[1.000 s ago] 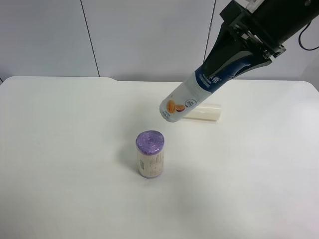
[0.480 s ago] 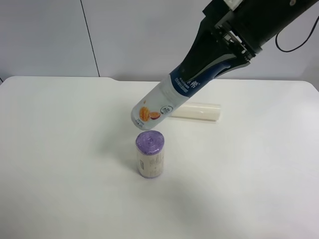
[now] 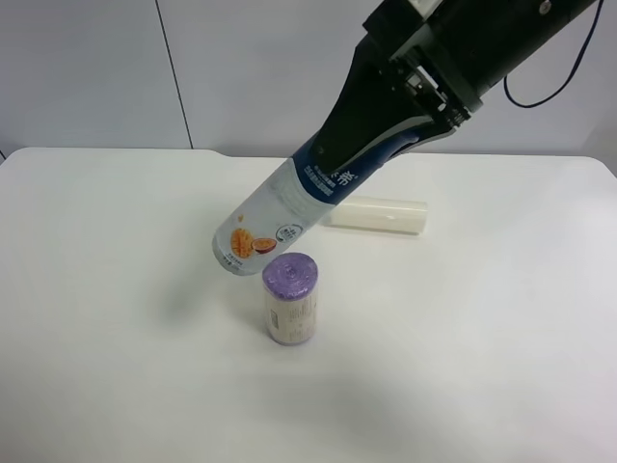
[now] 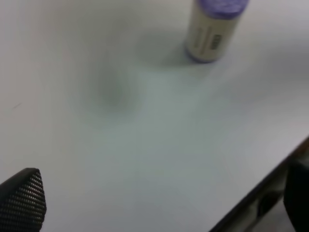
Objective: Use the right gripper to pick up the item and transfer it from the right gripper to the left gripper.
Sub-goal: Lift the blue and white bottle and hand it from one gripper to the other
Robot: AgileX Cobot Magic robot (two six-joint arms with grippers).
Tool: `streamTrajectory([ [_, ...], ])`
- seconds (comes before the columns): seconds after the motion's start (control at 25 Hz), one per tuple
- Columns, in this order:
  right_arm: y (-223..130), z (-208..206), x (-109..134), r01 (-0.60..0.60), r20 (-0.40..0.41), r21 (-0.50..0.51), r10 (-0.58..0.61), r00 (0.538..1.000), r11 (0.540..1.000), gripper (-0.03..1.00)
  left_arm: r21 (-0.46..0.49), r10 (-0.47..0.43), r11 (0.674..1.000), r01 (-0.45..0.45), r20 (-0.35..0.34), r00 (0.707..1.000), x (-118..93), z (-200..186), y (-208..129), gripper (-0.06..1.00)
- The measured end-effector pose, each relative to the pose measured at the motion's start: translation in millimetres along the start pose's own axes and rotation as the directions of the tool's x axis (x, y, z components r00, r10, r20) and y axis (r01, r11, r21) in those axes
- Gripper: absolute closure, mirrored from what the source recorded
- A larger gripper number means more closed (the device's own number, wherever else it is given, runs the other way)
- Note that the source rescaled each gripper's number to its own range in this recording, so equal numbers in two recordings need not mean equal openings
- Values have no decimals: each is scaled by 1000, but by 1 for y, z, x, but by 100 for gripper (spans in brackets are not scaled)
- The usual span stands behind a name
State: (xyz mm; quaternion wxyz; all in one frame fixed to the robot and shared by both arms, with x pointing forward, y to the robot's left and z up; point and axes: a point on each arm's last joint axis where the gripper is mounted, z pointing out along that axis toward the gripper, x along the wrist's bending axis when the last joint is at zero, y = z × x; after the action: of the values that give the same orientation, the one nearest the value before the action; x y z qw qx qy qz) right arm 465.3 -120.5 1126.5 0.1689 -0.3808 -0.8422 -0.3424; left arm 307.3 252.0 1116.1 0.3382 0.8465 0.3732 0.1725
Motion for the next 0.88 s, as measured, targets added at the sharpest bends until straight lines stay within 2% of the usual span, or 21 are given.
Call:
streamTrajectory([
  [0.2, 5, 0, 4, -13, -44, -51, 10, 999, 999, 97, 61, 111, 991, -118, 104, 988, -7, 18, 30, -6],
  [0.44, 6, 0, 6, -22, -71, -64, 18, 997, 998, 97, 101, 242, 961, -259, 155, 958, -19, 44, 67, -6],
  [0.72, 6, 0, 7, -22, -77, -60, 17, 997, 998, 97, 90, 304, 941, -325, 190, 933, -35, 75, 99, -6],
  [0.88, 6, 0, 7, -22, -76, -62, 17, 997, 998, 97, 90, 312, 938, -334, 196, 930, -39, 90, 109, -6],
])
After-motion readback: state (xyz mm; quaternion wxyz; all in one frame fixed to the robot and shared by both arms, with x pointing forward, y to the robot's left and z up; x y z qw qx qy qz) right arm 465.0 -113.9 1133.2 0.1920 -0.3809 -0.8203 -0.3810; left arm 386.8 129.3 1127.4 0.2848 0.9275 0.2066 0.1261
